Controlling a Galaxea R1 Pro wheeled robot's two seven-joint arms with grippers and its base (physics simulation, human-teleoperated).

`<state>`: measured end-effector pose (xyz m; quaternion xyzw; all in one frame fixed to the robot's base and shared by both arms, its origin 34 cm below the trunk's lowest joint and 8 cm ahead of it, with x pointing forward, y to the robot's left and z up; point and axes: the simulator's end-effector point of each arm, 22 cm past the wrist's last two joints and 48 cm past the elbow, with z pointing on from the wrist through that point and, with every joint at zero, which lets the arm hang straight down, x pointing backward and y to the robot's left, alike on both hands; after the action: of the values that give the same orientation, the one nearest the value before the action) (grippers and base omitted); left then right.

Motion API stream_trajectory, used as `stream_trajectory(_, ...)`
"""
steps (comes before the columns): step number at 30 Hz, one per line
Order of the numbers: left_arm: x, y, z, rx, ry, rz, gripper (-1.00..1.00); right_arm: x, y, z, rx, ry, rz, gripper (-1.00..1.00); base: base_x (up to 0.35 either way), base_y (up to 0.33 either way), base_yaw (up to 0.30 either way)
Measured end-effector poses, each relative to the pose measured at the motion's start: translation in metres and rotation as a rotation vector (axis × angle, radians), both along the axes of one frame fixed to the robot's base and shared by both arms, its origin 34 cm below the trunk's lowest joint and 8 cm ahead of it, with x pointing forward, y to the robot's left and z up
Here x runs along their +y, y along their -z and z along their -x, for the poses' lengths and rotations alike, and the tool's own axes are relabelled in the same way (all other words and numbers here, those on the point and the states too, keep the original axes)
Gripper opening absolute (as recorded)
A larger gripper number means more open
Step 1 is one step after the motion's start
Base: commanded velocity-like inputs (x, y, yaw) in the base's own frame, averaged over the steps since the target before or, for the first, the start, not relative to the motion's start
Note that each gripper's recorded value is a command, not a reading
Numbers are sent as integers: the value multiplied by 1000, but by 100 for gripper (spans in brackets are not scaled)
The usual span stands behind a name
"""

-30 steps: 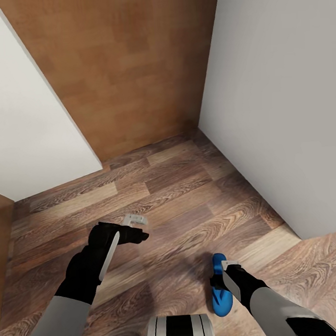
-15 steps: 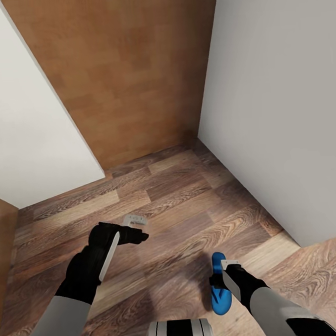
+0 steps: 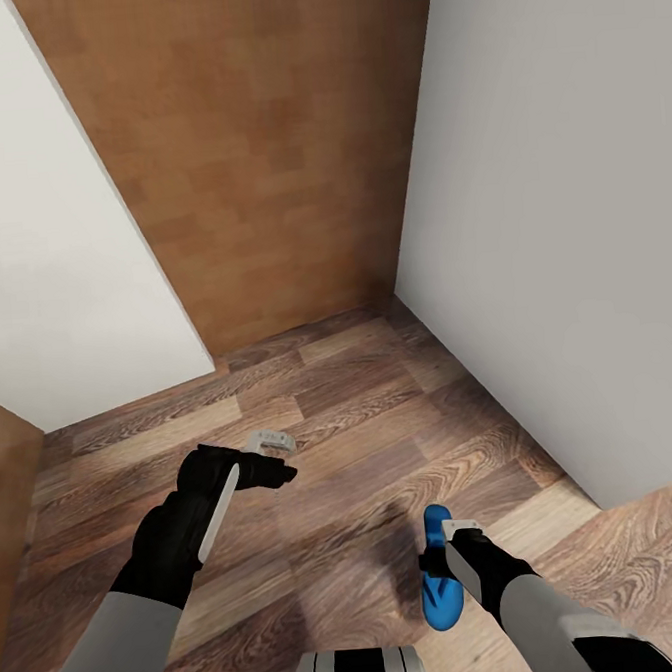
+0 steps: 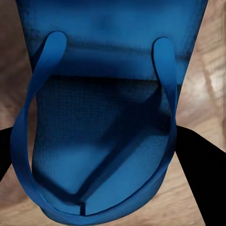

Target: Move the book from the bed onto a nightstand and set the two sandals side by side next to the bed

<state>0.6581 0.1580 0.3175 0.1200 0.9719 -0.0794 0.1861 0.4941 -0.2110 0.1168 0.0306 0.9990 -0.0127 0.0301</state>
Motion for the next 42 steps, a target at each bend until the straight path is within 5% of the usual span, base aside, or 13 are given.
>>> stream_trajectory(42,0,-106,-26,-191,1,-5,100,1,-79,-57,-171,-14,5,-100,0,0,0)
